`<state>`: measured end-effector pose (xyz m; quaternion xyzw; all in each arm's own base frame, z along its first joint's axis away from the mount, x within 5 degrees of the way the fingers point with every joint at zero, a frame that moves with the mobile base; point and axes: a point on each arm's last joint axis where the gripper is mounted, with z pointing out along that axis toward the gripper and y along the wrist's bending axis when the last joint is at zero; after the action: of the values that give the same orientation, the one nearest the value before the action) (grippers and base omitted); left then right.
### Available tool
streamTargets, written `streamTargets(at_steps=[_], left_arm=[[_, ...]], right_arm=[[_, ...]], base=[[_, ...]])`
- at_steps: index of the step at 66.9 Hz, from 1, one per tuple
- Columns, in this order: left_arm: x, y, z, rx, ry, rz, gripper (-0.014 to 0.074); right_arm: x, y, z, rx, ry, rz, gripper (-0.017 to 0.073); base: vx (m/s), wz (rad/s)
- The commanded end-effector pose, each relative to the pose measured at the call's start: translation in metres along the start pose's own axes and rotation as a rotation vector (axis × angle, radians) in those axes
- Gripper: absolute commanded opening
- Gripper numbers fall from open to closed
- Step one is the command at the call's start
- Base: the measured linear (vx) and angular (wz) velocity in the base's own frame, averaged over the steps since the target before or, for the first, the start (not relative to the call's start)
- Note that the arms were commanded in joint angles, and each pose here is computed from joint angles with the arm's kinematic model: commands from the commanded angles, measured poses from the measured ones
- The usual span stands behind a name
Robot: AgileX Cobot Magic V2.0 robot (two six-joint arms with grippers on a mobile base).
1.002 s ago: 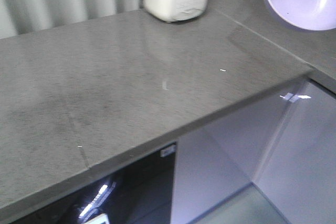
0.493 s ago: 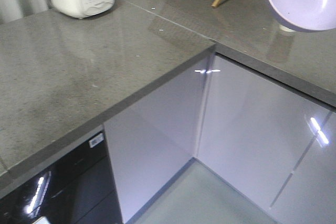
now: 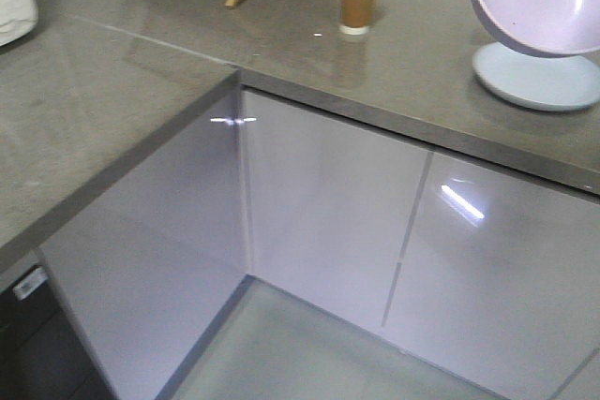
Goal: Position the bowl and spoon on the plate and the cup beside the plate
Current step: 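Drive the base, holding spoon and bowl, toward the counter with the plate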
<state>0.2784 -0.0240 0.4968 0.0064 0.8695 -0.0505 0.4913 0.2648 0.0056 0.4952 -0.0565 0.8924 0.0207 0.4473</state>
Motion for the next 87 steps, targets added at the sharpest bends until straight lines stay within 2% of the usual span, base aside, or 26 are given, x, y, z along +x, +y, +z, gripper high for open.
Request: streamTargets(at_steps=[1, 23, 87], left_arm=[[-0.0116, -0.0036, -0.0193, 0.020, -0.117, 0.000, -0.0006], [-0.0115, -0.0035, -0.0178, 0.020, -0.114, 0.000, -0.0006], [-0.0115, -0.0035, -0.0178, 0.020, -0.114, 0.000, -0.0006]], right_arm=[[-0.0100, 0.0001, -0.0197, 0.016, -0.120, -0.009, -0.0010], [-0.0100, 0.0002, -0.0197, 0.015, -0.120, -0.009, -0.0010], [-0.0099, 0.0002, -0.0196, 0.015, -0.119, -0.009, -0.0010]], base=[[0.00, -0.58], [0.02, -0.42], [0.03, -0.08]])
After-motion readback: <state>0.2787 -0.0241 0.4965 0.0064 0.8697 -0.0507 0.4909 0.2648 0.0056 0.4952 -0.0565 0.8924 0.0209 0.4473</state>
